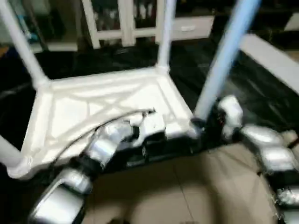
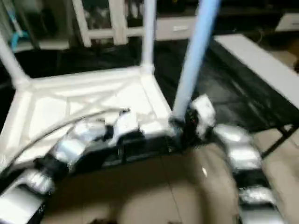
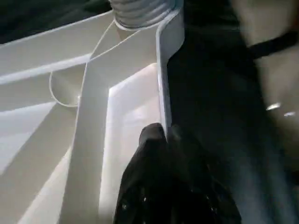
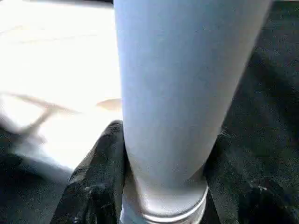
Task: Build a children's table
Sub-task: Rotate leg to tighten
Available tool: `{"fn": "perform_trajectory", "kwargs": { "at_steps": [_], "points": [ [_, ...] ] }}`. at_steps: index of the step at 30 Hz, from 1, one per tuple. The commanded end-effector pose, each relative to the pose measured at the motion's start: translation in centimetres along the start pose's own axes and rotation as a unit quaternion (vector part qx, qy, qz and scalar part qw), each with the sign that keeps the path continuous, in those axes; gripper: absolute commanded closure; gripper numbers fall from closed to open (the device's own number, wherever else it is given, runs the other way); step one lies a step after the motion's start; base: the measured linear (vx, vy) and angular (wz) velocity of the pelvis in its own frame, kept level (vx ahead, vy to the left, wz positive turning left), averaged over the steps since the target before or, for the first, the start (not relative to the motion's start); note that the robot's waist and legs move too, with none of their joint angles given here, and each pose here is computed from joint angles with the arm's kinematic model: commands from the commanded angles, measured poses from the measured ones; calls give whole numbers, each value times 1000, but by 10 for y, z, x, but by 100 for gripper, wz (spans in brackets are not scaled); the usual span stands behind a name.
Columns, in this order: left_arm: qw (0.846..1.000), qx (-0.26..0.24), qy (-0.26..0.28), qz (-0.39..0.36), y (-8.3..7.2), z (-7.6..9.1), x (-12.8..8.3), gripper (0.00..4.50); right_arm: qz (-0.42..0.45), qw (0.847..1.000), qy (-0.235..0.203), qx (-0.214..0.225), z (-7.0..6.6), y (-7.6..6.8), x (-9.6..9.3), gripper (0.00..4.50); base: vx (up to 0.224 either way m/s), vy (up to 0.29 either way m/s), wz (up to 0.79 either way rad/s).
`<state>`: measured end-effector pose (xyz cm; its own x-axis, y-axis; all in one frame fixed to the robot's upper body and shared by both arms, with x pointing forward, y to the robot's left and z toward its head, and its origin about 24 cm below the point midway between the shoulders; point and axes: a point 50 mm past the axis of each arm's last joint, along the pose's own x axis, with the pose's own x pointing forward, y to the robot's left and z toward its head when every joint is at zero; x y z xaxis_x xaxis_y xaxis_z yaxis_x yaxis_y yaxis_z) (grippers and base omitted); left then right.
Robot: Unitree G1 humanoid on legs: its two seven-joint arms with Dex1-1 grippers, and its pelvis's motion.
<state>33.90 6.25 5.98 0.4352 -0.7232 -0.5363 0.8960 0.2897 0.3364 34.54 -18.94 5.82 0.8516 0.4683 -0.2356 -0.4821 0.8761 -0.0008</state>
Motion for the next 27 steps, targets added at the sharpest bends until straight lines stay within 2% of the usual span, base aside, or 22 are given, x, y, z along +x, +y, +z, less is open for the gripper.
{"fn": "perform_trajectory", "kwargs": {
  "at_steps": [1, 2, 3, 4, 7, 11, 15, 17, 18, 20, 21, 22, 25, 27],
  "points": [
    [999, -17, 29, 37, 3, -3, 6, 450, -211, 976, 41, 30, -18, -40, -14, 254, 0, 0, 0],
    [996, -47, 25, 72, 5, 7, 16, 450, -266, 962, 35, 52, -18, -34, -3, 254, 0, 0, 0],
    [995, -56, 24, 81, 5, 10, 19, 450, -282, 957, 33, 58, -17, -32, 1, 254, 0, 0, 0],
    [990, -89, 11, 105, 5, 21, 28, 450, -318, 945, 28, 68, -15, -23, 12, 254, 0, 0, 0],
    [985, -125, -6, 117, 2, 34, 38, 450, -334, 940, 18, 67, -7, -8, 27, 254, 43, -4, 0],
    [984, -121, -3, 133, 7, 35, 38, 450, -305, 951, -19, 51, 13, 7, 43, 254, 71, -15, 0],
    [982, -121, 11, 142, 12, 24, 33, 450, -251, 964, -52, 74, 20, 15, 50, 254, 0, 0, 0],
    [982, -119, 13, 144, 14, 20, 31, 450, -211, 973, -77, 55, 25, 18, 50, 184, 0, 0, 0],
    [982, -119, 14, 144, 14, 19, 31, 450, -198, 975, -86, 50, 27, 19, 50, 184, 0, 0, 0],
    [986, -105, 9, 131, 14, 16, 29, 450, -171, 979, -107, 22, 29, 18, 45, 172, 0, 0, 0],
    [986, -105, 9, 131, 14, 16, 29, 450, -171, 979, -107, 22, 29, 18, 45, 157, 0, 0, 0],
    [991, -79, -4, 108, 11, 15, 28, 450, -151, 981, -121, 4, 30, 15, 39, 145, 0, 0, 0],
    [994, -71, -9, 80, 7, 10, 24, 450, -129, 982, -136, -21, 32, 11, 30, 126, 0, 0, 0],
    [999, -39, -37, 7, -3, 4, 17, 450, -83, 986, -141, -36, 32, 8, 16, 113, 0, 0, 0]
  ]
}}
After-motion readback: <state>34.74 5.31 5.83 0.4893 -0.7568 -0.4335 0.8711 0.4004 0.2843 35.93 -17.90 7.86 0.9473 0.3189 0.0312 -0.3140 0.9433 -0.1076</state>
